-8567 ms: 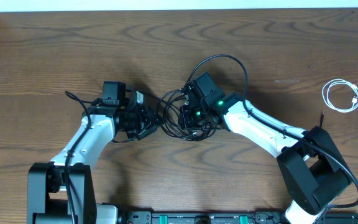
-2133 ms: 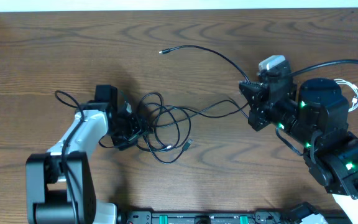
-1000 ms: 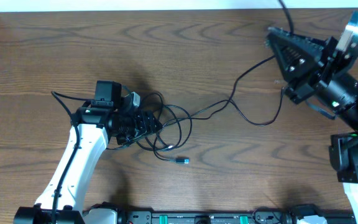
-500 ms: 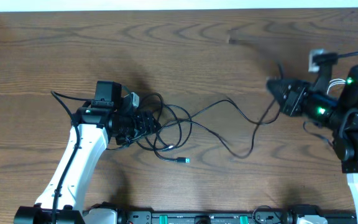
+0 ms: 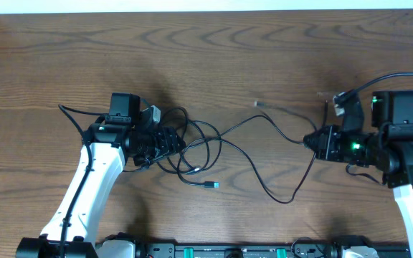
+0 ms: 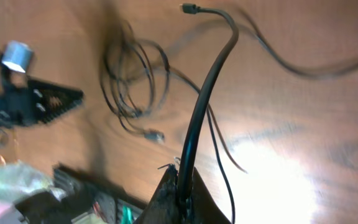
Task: Untangle cables
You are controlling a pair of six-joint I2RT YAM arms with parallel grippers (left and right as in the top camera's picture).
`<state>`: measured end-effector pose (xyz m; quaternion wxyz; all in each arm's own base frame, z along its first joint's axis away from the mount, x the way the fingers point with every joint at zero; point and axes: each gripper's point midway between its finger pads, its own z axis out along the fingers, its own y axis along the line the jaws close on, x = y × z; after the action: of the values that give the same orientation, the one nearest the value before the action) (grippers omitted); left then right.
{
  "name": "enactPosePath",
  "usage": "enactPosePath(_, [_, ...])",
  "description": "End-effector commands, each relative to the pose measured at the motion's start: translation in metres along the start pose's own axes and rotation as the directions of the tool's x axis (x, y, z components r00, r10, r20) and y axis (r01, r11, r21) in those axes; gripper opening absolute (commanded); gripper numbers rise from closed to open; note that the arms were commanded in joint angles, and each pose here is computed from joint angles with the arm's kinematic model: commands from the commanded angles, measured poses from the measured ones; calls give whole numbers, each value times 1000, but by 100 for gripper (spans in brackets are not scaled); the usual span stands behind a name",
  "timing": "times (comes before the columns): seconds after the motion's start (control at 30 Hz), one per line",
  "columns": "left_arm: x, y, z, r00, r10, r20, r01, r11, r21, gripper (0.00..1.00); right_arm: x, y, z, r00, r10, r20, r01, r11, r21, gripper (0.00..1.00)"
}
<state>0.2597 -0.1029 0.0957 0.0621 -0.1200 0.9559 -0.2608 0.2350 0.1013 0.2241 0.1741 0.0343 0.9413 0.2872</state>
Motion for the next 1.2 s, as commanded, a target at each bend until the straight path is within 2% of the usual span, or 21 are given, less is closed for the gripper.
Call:
enactPosePath(0.0, [1,4,2,1000,3,-7,-3,1000,-17,69,11,-4,7,996,-57,-65,60,997,42,1])
enactPosePath(0.4, [0,4,2,1000,6,-1,-6,1000,-15,70,41,12,36,959,-135,-247,147,989,28,1])
enactPosePath(0.6, [-1,6,2,1000,7,4,-7,1000,-26,69,46,-11,54,948,-97,-302,156,972,178,1])
enactPosePath(0.77, [-6,11,2,1000,13,27,-11,998,-57,69,49,-18,81,933,-102,-345,173,968,183,2])
enactPosePath(1.03, [-22,12,8,997,33,74,-28,997,-67,69,45,-24,102,923,-87,-374,168,967,192,17])
enactPosePath(1.17, [-27,19,19,998,24,61,-18,996,-90,69,44,-27,111,919,-78,-387,164,967,195,34])
